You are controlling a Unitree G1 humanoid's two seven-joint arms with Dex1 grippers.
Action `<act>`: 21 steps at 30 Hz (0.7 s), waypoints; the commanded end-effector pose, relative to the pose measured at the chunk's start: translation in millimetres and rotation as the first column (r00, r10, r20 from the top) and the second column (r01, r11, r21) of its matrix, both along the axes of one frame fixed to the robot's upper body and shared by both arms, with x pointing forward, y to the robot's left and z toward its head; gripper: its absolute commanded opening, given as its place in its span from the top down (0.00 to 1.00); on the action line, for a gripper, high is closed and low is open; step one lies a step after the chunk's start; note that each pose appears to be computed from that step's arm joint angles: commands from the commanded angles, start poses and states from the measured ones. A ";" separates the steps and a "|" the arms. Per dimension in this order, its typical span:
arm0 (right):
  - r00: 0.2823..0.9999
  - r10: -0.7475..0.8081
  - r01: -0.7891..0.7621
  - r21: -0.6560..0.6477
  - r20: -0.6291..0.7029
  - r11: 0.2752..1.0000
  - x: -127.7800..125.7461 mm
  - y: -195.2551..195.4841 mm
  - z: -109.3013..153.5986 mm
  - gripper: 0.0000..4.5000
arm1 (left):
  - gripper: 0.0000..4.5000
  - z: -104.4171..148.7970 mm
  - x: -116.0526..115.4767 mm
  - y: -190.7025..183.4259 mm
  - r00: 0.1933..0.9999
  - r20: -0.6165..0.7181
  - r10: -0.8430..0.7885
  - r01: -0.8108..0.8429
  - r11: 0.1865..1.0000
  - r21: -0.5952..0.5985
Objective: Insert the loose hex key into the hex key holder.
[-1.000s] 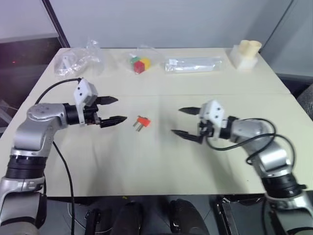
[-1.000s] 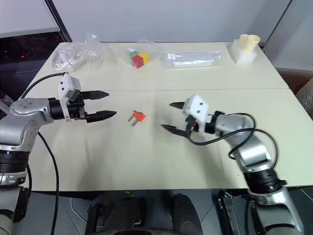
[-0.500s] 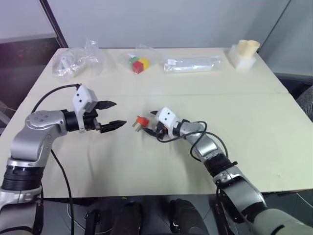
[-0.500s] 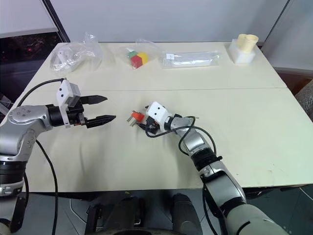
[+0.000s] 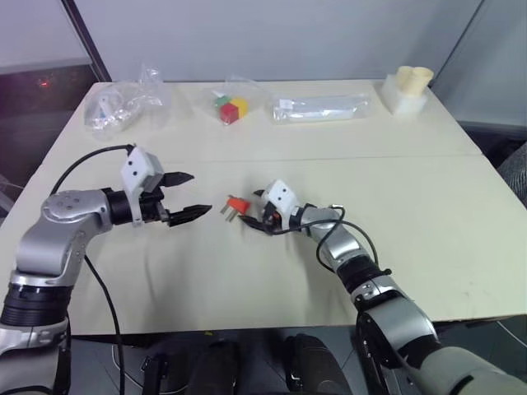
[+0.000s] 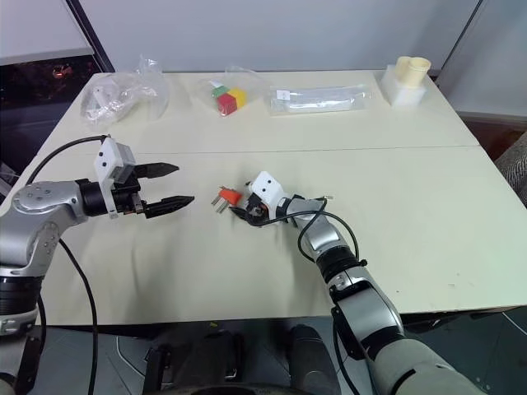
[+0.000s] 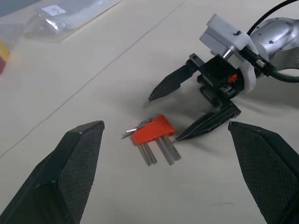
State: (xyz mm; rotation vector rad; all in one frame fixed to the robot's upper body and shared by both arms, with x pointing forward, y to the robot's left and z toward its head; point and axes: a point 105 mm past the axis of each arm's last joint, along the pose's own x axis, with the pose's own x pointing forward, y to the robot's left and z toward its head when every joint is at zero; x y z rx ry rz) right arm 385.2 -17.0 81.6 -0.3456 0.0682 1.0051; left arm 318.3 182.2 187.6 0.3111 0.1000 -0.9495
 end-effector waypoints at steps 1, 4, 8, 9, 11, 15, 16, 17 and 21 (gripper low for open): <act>0.997 0.021 -0.021 -0.004 -0.068 1.000 -6.0 6.1 -10.0 0.09 | 0.01 12.4 -2.0 3.0 0.998 0.062 0.002 -0.003 1.000 0.019; 0.990 0.041 -0.038 0.023 -0.135 0.999 -11.1 10.3 -13.2 0.09 | 0.01 13.0 -1.1 3.7 0.998 0.067 0.005 -0.007 1.000 0.021; 0.984 0.034 -0.029 0.029 -0.175 0.999 -12.3 11.6 -15.6 0.09 | 0.01 12.8 -0.6 3.9 0.997 0.071 0.005 -0.007 1.000 0.025; 0.983 0.032 -0.027 0.029 -0.178 0.999 -12.3 11.8 -15.7 0.09 | 0.01 12.6 -0.5 3.9 0.997 0.071 0.005 -0.007 1.000 0.026; 0.983 0.028 -0.024 0.028 -0.180 0.999 -11.8 11.9 -15.7 0.09 | 0.01 12.3 -0.3 4.0 0.997 0.073 0.006 -0.008 1.000 0.028; 0.983 0.023 -0.018 0.029 -0.185 0.999 -11.6 12.5 -17.3 0.09 | 0.01 12.0 -0.6 3.7 0.997 0.075 0.008 -0.010 1.000 0.029; 0.982 0.021 -0.016 0.029 -0.186 0.999 -11.5 12.8 -17.8 0.09 | 0.01 11.9 -0.5 3.7 0.997 0.076 0.008 -0.011 1.000 0.029; 0.982 0.020 -0.015 0.028 -0.187 0.999 -11.6 13.1 -18.3 0.09 | 0.01 11.7 -0.9 3.7 0.997 0.076 0.009 -0.011 0.999 0.030; 0.982 0.016 -0.010 0.029 -0.186 1.000 -11.5 14.8 -19.0 0.09 | 0.01 11.3 -1.8 3.6 0.997 0.078 0.012 -0.014 0.999 0.032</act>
